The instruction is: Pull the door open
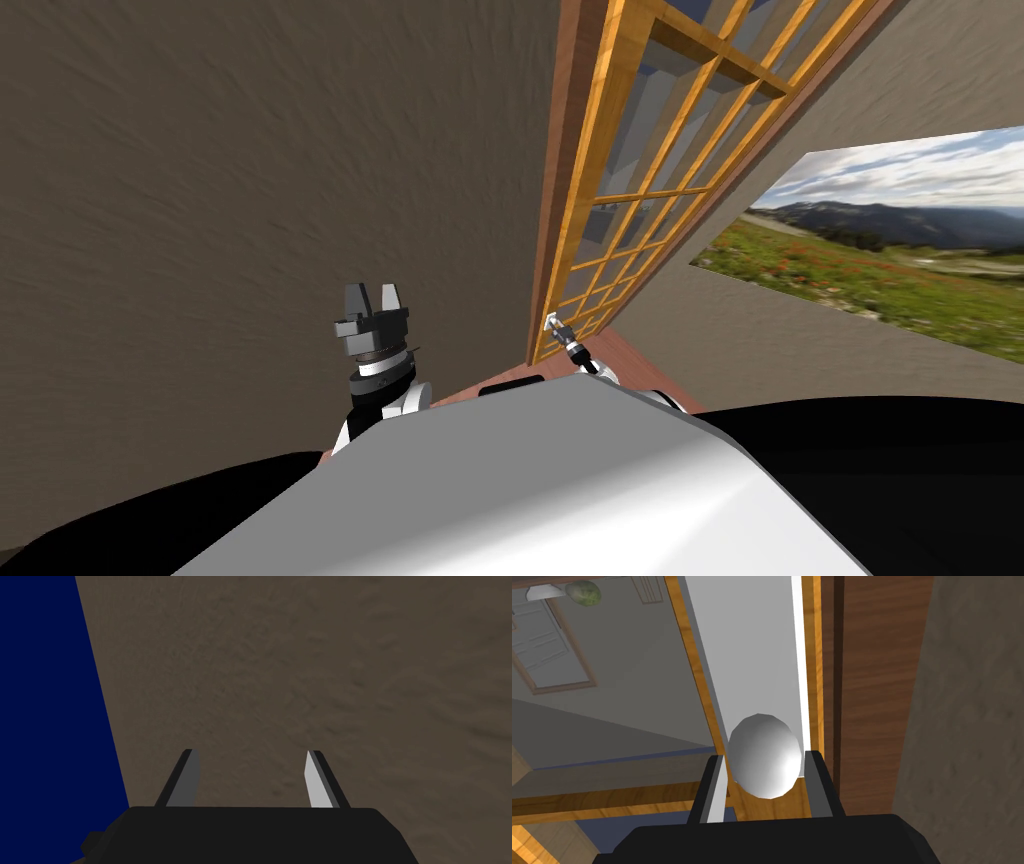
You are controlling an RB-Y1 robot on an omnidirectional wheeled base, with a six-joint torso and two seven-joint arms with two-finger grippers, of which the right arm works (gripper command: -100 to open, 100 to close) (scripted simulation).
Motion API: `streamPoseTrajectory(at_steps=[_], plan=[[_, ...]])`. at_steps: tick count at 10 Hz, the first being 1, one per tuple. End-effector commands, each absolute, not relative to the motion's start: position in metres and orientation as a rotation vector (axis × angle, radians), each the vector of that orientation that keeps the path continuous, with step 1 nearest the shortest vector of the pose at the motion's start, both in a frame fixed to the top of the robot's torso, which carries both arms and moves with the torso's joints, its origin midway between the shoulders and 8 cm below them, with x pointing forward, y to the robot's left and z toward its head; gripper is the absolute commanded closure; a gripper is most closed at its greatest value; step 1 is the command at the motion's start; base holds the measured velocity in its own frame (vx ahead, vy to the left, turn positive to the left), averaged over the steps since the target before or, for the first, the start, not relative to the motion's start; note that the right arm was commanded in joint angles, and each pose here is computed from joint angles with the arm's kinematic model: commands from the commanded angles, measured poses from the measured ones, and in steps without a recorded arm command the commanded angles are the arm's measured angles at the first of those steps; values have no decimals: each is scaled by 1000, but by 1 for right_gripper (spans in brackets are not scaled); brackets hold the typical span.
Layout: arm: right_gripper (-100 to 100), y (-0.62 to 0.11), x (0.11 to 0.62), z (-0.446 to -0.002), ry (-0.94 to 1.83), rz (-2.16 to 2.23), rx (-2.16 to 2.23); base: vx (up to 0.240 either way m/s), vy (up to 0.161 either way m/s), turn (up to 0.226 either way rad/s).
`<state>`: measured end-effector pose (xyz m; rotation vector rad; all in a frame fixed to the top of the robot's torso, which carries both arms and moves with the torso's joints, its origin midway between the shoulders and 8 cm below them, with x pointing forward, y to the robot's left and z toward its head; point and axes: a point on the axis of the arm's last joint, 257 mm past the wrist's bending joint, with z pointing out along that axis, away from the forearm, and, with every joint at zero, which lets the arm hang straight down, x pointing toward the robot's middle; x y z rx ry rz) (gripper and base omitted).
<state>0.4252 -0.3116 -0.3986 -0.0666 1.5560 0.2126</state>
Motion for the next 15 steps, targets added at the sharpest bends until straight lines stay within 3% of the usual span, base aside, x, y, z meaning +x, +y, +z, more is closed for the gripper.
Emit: streamPoseTrajectory(at_steps=[1, 15], plan=[[100, -310, 422, -402, 1564, 241, -30, -123, -22, 65], [100, -339, 423, -397, 1519, 470, 348, -75, -27, 95]])
